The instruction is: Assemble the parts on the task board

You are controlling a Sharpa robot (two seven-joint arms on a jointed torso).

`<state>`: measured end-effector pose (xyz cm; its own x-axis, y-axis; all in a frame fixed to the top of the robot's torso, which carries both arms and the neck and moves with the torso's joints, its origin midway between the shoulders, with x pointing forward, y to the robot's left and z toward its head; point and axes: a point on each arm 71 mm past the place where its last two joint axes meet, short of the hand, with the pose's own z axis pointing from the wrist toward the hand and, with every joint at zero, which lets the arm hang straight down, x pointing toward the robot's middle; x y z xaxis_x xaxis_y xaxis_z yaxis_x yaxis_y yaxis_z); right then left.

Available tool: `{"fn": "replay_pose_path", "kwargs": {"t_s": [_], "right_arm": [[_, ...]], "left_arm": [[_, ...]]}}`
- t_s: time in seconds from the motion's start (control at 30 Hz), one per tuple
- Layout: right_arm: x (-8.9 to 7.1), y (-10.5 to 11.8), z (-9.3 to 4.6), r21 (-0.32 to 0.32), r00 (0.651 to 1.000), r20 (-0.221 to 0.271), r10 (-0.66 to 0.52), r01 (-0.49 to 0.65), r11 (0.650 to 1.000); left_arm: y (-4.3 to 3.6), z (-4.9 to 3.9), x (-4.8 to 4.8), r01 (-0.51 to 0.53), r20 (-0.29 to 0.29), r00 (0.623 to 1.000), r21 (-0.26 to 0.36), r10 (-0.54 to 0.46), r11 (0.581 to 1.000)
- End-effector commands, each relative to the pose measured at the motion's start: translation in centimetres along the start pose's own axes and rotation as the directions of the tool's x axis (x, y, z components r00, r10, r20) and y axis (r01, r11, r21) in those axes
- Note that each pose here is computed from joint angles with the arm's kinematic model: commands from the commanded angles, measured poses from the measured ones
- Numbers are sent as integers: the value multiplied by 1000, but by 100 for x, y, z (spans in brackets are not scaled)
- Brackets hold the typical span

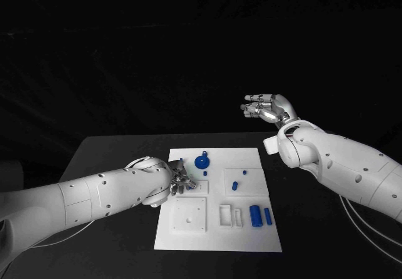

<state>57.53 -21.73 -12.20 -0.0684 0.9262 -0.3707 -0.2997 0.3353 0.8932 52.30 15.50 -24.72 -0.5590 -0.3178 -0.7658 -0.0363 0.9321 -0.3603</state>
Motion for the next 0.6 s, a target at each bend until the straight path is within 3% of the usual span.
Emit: {"fn": "replay_pose_path", "kwargs": {"t_s": [0.03, 0.33, 0.6], "right_arm": [[16, 5, 0, -6, 1000, -15, 6, -6, 1000], [27, -5, -2, -3, 1000, -17, 7, -7, 1000], [27, -13, -2, 0, 1000, -18, 7, -7, 1000]], "left_arm": [[-2, 4, 35, -13, -22, 1000, -3, 13, 1000], [-32, 15, 40, -9, -23, 1000, 1, 9, 1000], [-68, 32, 68, -27, -58, 998, 5, 27, 1000]]}}
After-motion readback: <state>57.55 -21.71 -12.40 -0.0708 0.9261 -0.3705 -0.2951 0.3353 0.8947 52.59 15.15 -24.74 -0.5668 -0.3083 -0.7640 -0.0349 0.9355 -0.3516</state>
